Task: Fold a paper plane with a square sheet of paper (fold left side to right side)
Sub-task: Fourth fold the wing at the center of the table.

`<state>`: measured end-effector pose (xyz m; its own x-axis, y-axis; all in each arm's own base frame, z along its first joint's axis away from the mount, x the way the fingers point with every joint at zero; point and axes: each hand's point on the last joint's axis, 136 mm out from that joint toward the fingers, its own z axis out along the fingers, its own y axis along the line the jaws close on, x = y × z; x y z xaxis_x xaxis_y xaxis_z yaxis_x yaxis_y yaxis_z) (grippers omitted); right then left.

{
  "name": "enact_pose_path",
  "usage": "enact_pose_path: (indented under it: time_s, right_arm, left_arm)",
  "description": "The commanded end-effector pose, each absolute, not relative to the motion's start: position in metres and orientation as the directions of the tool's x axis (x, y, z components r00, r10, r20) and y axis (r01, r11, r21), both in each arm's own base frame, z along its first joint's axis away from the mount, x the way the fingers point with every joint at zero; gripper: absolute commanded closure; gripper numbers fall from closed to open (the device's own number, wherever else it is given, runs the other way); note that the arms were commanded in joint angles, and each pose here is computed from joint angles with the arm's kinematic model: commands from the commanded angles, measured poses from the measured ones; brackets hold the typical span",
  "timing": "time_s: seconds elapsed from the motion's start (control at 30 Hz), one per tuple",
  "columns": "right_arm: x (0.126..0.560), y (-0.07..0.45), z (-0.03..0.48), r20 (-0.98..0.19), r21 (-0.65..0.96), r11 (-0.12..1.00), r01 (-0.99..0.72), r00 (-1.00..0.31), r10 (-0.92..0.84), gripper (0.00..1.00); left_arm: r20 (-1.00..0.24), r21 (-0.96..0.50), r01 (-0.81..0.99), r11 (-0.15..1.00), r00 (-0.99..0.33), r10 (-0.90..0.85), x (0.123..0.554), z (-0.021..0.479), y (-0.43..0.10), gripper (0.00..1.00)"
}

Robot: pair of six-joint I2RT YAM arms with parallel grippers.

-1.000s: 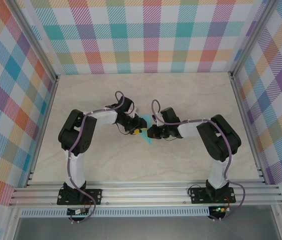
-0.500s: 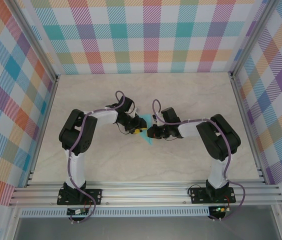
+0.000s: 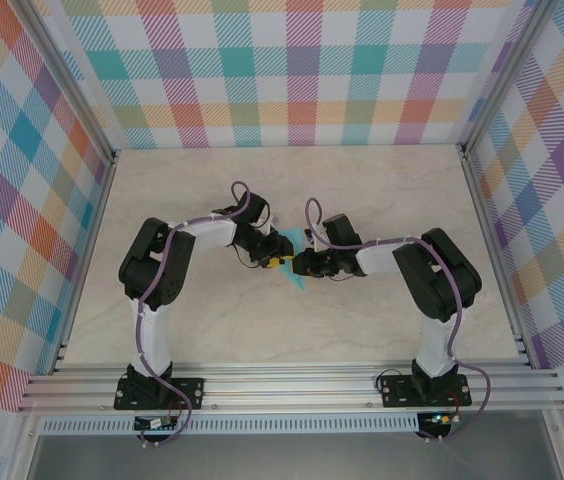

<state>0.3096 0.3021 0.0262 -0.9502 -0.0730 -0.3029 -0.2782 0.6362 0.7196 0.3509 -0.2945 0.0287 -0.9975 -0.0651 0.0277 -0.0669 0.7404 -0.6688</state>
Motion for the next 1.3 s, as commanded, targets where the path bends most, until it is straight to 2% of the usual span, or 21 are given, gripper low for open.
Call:
enact_pose_path:
  time_s: [0.0, 0.43, 0.63, 0.77, 1.27]
  right_arm:
    - [0.309, 0.301, 0.033, -0.328, 0.727, 0.617, -0.301, -0.942, -0.073, 0.83]
    - [0.317, 0.280, 0.063, -0.406, 0.717, 0.612, -0.332, -0.914, -0.020, 0.73]
    - [0.337, 0.266, 0.070, -0.366, 0.769, 0.581, -0.267, -0.929, 0.057, 0.72]
    - [0.348, 0.274, 0.070, -0.341, 0.790, 0.558, -0.254, -0.939, 0.055, 0.68]
    - [0.359, 0.295, 0.058, -0.283, 0.831, 0.505, -0.233, -0.959, 0.025, 0.69]
  left_arm:
    - [0.064, -0.592, -0.109, 0.799, -0.994, -0.089, 0.345, 0.002, -0.284, 0.62]
    - [0.064, -0.586, -0.110, 0.803, -0.994, -0.090, 0.346, 0.002, -0.283, 0.62]
    - [0.061, -0.587, -0.107, 0.803, -0.994, -0.088, 0.345, 0.003, -0.283, 0.62]
    - [0.061, -0.588, -0.108, 0.802, -0.994, -0.089, 0.346, 0.003, -0.283, 0.62]
    - [0.058, -0.590, -0.106, 0.800, -0.994, -0.089, 0.346, 0.003, -0.284, 0.62]
